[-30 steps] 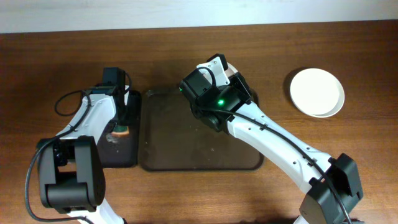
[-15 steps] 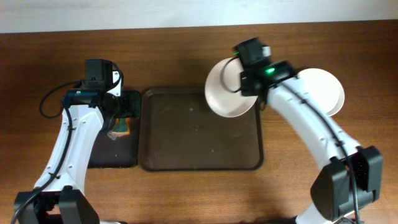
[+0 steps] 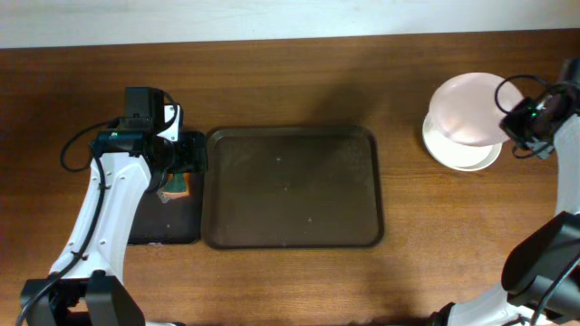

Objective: Clean dirty plates on tray and stack at the side
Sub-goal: 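Lift the plate with right gripper and stack it on the side stack, then release the plate and drop the sponge onto the small black tray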

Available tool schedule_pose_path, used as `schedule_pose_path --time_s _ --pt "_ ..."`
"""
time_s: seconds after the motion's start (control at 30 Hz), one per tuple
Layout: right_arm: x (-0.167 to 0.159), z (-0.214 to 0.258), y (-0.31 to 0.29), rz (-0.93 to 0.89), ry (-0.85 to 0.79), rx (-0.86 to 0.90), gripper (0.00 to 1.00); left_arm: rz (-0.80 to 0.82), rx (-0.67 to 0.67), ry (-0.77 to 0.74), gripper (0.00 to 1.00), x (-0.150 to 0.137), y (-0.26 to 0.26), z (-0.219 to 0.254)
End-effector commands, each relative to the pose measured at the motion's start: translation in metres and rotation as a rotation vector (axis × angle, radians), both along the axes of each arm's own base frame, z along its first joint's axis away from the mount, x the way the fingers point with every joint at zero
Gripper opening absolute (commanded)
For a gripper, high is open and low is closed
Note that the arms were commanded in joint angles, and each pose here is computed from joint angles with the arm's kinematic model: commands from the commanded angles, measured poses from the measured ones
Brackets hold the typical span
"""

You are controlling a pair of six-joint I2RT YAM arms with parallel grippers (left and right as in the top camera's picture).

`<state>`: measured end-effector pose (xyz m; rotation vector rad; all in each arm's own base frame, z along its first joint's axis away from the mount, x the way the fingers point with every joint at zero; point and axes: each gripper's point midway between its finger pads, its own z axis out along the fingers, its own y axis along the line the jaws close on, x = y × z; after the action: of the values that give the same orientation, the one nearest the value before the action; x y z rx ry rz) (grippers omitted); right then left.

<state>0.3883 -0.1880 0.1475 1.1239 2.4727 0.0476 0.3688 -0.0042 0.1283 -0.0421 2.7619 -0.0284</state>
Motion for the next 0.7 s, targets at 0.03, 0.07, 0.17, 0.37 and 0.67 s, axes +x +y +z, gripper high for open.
schedule_pose_path --time_s 0.03,0.07,0.17,0.37,0.67 --pt "0.006 -0.022 -0.006 -0.015 0.017 0.034 0.05 0.006 -0.013 -0.009 1.0 0.001 0.0 0.003" --pt "0.007 -0.025 -0.007 -0.014 0.02 0.034 0.09 0.006 -0.013 -0.009 1.0 0.001 0.0 0.003" --pt "0.011 -0.028 -0.007 -0.012 0.015 0.036 0.47 0.006 -0.013 -0.009 1.0 0.001 0.0 0.003" --pt "0.025 -0.021 0.057 0.244 -0.07 0.26 0.61 0.006 -0.013 -0.011 1.0 0.002 0.0 0.004" --pt "-0.021 -0.041 0.205 0.742 0.268 0.203 0.99 0.126 -0.055 0.092 1.0 -0.022 0.0 -0.005"
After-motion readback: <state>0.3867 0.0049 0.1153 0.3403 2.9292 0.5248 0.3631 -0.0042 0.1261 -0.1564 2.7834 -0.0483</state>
